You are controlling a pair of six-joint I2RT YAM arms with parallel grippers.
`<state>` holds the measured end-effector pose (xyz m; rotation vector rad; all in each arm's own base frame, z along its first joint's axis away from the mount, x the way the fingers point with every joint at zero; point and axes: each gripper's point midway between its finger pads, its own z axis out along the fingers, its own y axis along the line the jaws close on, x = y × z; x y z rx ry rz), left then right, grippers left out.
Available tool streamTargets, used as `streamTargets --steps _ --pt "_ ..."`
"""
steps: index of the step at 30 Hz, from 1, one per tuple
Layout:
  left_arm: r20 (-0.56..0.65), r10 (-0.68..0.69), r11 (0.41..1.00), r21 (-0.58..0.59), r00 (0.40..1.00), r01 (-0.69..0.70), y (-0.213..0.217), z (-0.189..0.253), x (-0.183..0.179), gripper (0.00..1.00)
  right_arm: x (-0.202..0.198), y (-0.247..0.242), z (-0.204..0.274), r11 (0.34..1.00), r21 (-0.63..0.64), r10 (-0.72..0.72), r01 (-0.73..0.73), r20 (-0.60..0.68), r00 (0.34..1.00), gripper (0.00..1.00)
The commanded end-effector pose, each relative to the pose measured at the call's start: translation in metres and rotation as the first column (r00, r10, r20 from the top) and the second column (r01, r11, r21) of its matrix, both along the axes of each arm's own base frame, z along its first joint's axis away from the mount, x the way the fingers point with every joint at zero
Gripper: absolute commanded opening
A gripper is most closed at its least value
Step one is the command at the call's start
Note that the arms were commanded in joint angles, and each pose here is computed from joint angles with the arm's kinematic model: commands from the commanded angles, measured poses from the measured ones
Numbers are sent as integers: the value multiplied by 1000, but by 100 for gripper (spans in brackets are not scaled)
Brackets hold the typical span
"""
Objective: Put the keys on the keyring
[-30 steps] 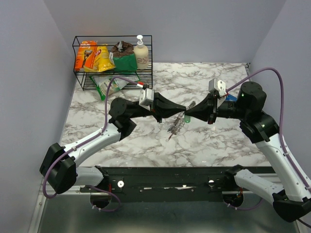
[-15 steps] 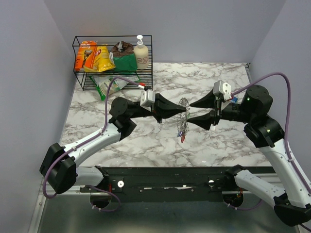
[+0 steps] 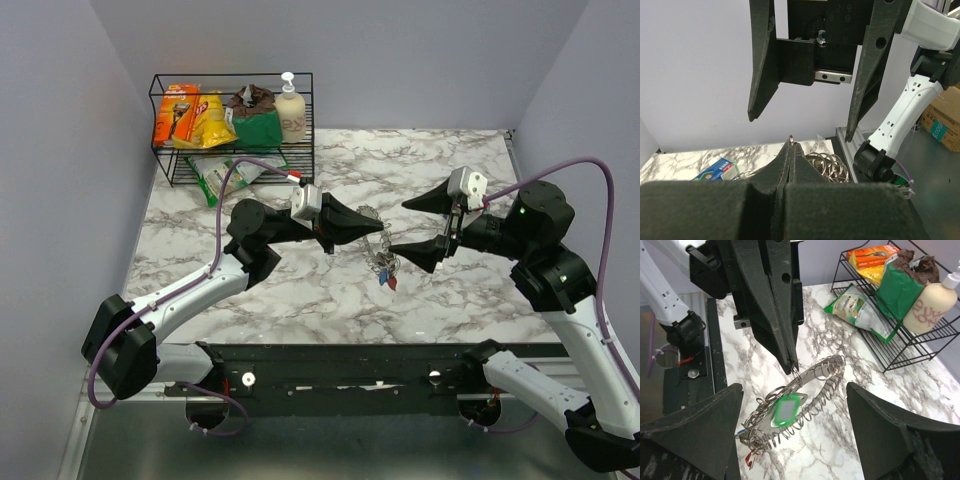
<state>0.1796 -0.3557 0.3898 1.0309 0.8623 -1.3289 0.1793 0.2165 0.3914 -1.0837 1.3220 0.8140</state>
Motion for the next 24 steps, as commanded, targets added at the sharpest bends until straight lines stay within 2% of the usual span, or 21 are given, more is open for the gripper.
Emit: streamTargets --steps 1,5,11,24 --pt "83 2 998 -59 997 3 7 26 -8 0 5 -9 10 997 14 -70 70 39 997 96" --pt "83 10 998 -58 996 -5 7 24 -6 0 7 -8 9 997 24 -79 78 32 996 99" --pt "19 74 997 -31 997 -74 6 2 7 0 15 -8 0 994 31 -108 107 3 994 100" --pt "-79 174 979 125 982 -163 7 -67 24 0 27 -2 -24 992 22 -124 126 -74 990 100"
